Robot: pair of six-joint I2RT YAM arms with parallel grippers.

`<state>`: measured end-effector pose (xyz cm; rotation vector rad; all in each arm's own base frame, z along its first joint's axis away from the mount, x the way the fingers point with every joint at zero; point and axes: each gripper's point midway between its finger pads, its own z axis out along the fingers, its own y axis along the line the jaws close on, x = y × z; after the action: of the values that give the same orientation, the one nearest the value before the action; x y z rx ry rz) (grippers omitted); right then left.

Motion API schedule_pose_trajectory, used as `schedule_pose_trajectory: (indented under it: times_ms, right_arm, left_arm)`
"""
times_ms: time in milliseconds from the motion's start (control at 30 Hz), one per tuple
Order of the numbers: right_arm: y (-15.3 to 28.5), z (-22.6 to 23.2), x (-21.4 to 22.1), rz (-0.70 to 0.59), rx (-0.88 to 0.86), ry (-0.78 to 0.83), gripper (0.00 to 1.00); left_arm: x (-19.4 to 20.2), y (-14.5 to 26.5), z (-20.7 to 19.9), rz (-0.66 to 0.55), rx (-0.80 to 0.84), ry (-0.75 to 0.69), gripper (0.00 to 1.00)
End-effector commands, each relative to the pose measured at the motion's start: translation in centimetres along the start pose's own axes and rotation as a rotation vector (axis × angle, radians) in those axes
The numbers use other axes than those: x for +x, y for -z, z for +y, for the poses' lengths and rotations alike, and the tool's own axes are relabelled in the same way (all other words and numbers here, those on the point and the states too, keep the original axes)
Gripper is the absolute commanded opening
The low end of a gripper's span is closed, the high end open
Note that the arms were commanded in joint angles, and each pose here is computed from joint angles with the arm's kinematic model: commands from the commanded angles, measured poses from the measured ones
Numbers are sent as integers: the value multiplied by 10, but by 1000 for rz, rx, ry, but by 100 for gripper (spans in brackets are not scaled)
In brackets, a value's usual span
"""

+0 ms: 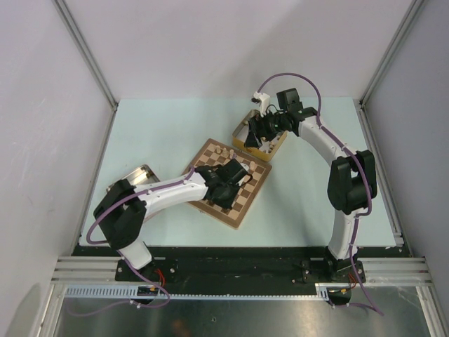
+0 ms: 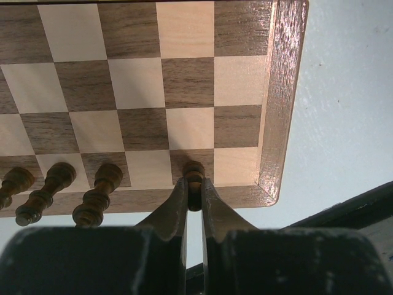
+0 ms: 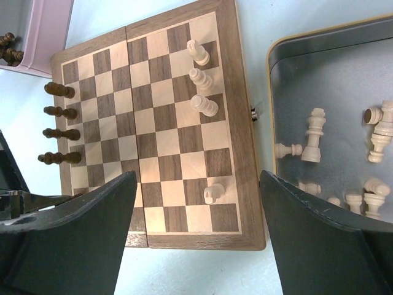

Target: Set up the chess pieces on the board

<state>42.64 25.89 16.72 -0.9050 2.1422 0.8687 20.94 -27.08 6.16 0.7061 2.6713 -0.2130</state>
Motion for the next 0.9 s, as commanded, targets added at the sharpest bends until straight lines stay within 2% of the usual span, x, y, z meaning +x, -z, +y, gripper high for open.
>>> schedule_pose_trajectory:
  times_ms: [0, 233, 433, 533, 700, 800, 867]
  right_arm:
    - [16, 6, -22, -64, 14, 39, 86]
    - [17, 6, -23, -65, 16, 41, 86]
    - [16, 5, -22, -63, 13, 39, 86]
    - [15, 6, -21, -60, 13, 38, 86]
    - [17, 6, -22, -63, 17, 43, 86]
    - [18, 5, -22, -63, 21, 46, 86]
    - [21, 4, -25, -68, 26, 47, 86]
  left_arm:
    - [-11, 0, -2, -29, -18, -2, 8]
    - [-6, -1, -3, -16, -10, -5, 11]
    - [-8, 3, -2, -32, -10, 3, 33]
    - [-11, 6, -3, -39, -6, 10, 40]
    - [-25, 17, -7, -80, 6, 23, 46]
    - [-38, 30, -6, -125, 1, 36, 53]
    - [-48, 45, -3, -176, -10, 50, 62]
